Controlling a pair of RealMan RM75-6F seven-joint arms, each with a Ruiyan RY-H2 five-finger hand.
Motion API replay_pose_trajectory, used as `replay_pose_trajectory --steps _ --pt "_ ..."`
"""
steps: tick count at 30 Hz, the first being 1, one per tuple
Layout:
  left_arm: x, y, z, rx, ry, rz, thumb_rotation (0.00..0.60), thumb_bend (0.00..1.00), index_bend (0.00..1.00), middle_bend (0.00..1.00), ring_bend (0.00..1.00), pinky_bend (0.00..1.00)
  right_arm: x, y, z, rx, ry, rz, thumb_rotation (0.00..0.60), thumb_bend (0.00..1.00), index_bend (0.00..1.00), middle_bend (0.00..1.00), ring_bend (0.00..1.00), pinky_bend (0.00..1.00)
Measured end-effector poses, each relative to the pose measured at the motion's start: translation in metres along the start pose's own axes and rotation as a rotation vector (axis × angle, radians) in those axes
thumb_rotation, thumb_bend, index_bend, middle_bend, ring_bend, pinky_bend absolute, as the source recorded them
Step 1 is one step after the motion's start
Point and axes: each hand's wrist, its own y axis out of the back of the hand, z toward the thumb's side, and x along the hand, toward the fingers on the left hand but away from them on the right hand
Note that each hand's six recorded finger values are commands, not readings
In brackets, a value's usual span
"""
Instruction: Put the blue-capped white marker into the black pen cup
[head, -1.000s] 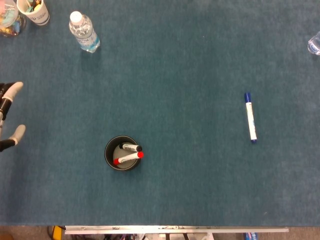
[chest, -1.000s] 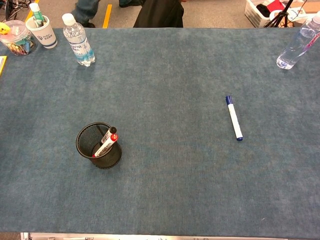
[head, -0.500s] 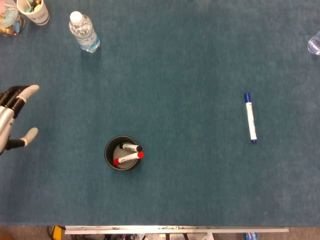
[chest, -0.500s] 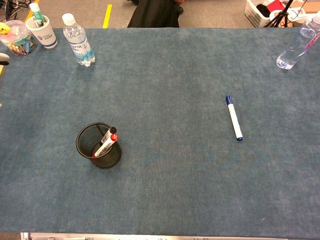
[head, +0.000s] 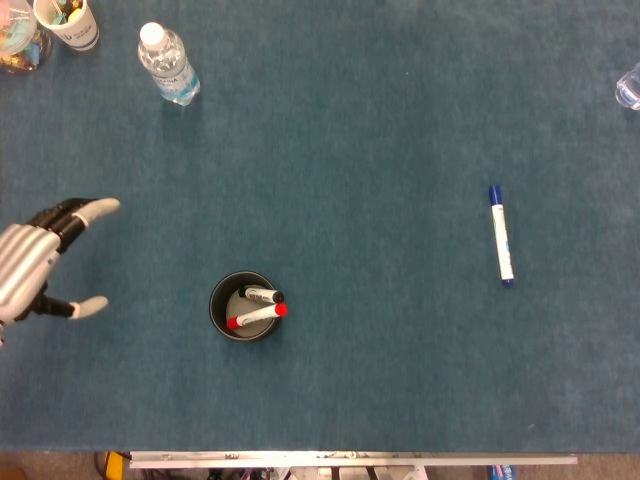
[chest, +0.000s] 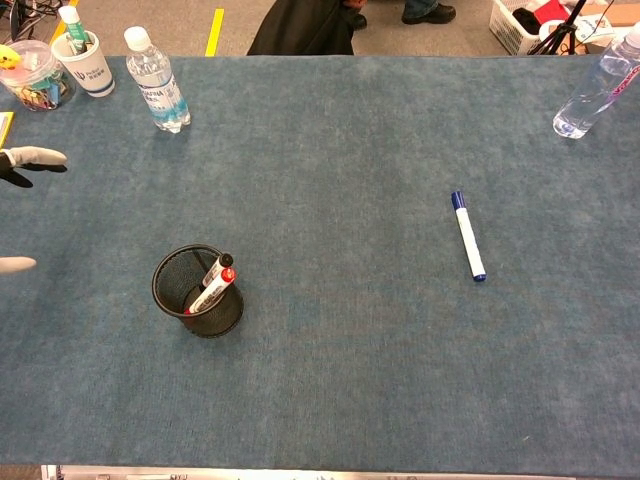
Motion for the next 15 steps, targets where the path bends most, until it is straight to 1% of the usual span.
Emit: replay_pose_trajectory --steps 4,6,11,15 --pt "0.000 -0.011 0.009 -0.063 -0.041 -0.053 0.600 0.11 0.07 0.14 0.11 0.20 0.001 -0.001 0.001 0.002 0.002 0.003 0.600 0.18 0.31 0.33 0.28 0.39" --pt "0.001 -0.017 0.015 -0.076 -0.067 -0.076 0.600 0.10 0.06 0.13 0.11 0.20 0.000 -0.001 0.002 0.000 0.002 0.003 0.600 0.18 0.31 0.33 0.28 0.39" --pt "0.010 -0.030 0.028 -0.118 -0.114 -0.108 0.600 0.10 0.06 0.12 0.11 0.19 0.000 -0.001 0.002 -0.001 0.004 0.005 0.600 0.18 0.31 0.33 0.28 0.39" --pt "0.018 -0.043 0.038 -0.135 -0.147 -0.154 0.600 0.10 0.06 0.12 0.10 0.19 0.001 -0.001 -0.001 0.003 -0.001 0.005 0.600 0.18 0.31 0.33 0.28 0.39"
